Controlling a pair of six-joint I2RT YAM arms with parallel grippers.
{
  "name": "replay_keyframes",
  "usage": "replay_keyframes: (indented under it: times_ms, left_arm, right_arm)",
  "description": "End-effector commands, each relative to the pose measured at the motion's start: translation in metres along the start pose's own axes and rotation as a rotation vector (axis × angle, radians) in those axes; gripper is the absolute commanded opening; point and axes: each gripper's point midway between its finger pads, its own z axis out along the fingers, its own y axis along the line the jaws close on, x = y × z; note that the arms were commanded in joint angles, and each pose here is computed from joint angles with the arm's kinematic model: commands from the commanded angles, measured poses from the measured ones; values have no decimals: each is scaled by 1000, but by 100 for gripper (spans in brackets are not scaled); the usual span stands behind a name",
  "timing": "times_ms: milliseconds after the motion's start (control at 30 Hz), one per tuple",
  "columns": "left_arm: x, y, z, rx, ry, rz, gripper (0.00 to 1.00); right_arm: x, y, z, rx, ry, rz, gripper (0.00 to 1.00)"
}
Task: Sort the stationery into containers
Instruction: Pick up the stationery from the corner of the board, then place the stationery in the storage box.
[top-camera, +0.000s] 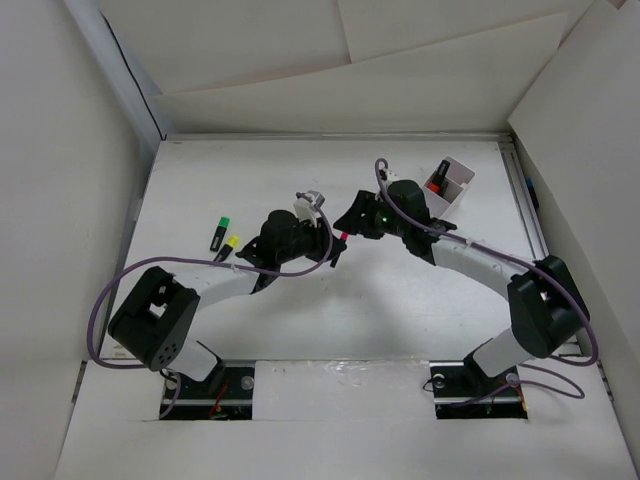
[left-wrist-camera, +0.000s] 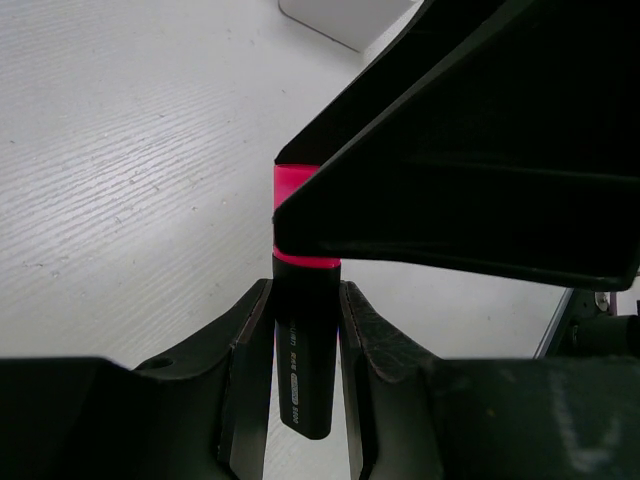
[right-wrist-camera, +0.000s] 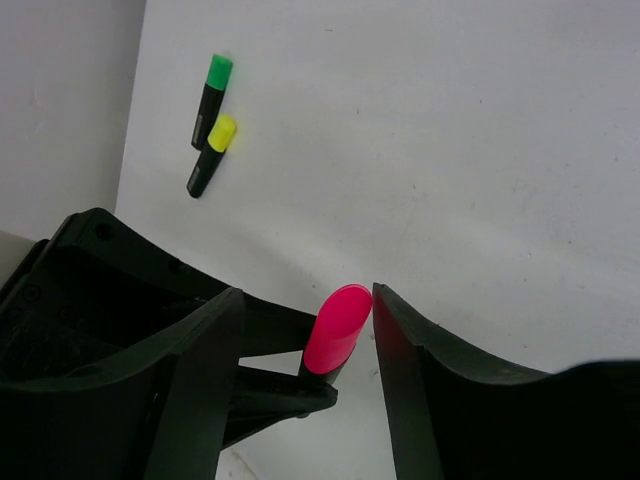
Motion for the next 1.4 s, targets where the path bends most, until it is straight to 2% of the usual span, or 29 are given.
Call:
replay_keyframes:
  times_ms: [0,133,533,600,733,867,1000,1133,1367]
  left_arm:
    - [-23,-16,0,60,-59,23,0]
    - [-28,-19,-1,68,-74,29,0]
    - [-30,-18,-6,50,-94,31,0]
    - [-30,-18,-6,50,-94,31,0]
    - [-28,-21,-7,69,-83,23,10]
    - [-28,-20,-9,61,-89,23,39]
    - [-31,-27,-16,84,-109,33,52]
    - [-38,-30,-22,85,-137,41,57]
    - [-41,-36,-33,110,-177,66,57]
  right_arm:
    - [-13,24,4,-55,-44,-17,59]
    - [-10,21,4,-49,-37,-14,47]
    - [6,16,15,-34,4,-2,37]
    - [6,16,15,-34,4,-2,30]
    - [-1,19,11,-29,-24,3,11]
    - [-13,21,4,-27,-64,1,9]
    - [-31,14,0,-5,-113,9,8]
    - [-43,2,-2,33,-150,21,7]
    - [-80,-46,-16,126,-237,73,5]
